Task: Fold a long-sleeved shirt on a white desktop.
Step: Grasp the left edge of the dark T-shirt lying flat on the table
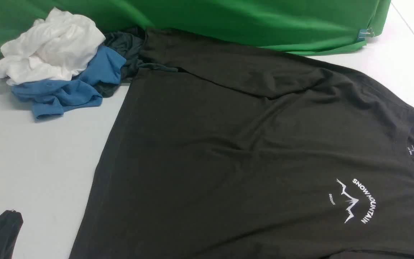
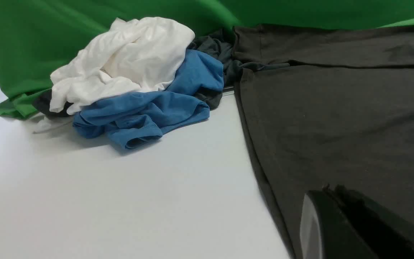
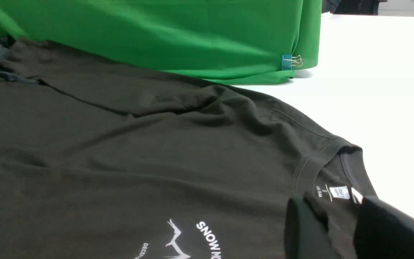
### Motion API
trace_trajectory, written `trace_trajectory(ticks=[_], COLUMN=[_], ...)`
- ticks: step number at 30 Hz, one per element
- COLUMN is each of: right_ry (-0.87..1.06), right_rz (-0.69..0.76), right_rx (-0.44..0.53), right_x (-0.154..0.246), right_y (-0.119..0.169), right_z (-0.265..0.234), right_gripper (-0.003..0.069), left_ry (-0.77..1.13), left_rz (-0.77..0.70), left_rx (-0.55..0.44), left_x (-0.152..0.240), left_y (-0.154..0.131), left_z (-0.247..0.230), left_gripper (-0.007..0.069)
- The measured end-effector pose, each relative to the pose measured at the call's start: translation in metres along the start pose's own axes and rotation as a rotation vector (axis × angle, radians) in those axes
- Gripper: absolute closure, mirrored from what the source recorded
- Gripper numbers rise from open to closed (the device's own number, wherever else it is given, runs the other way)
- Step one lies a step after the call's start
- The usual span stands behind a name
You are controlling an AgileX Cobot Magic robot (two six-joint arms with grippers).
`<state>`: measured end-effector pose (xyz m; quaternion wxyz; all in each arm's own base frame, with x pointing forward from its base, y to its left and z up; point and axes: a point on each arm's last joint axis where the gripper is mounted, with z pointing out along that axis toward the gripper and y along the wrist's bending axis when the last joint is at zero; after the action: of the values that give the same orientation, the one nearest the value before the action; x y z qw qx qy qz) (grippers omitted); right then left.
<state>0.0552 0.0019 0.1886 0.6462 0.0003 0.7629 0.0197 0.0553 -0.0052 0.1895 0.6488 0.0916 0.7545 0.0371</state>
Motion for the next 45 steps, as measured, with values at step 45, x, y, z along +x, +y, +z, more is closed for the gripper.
trace_trajectory(ticks=[45], right_ry=[0.000], right_rz=[0.000], right_rx=[0.000], right_x=[0.000], right_y=[0.000], right_z=[0.000], right_gripper=[0.0418], left_ry=[-0.601], left_rz=[-0.475], left_rx=[-0.151], left_x=[-0.046], left_y=[0.025], left_z=[-0.017], left_gripper=[0.0606])
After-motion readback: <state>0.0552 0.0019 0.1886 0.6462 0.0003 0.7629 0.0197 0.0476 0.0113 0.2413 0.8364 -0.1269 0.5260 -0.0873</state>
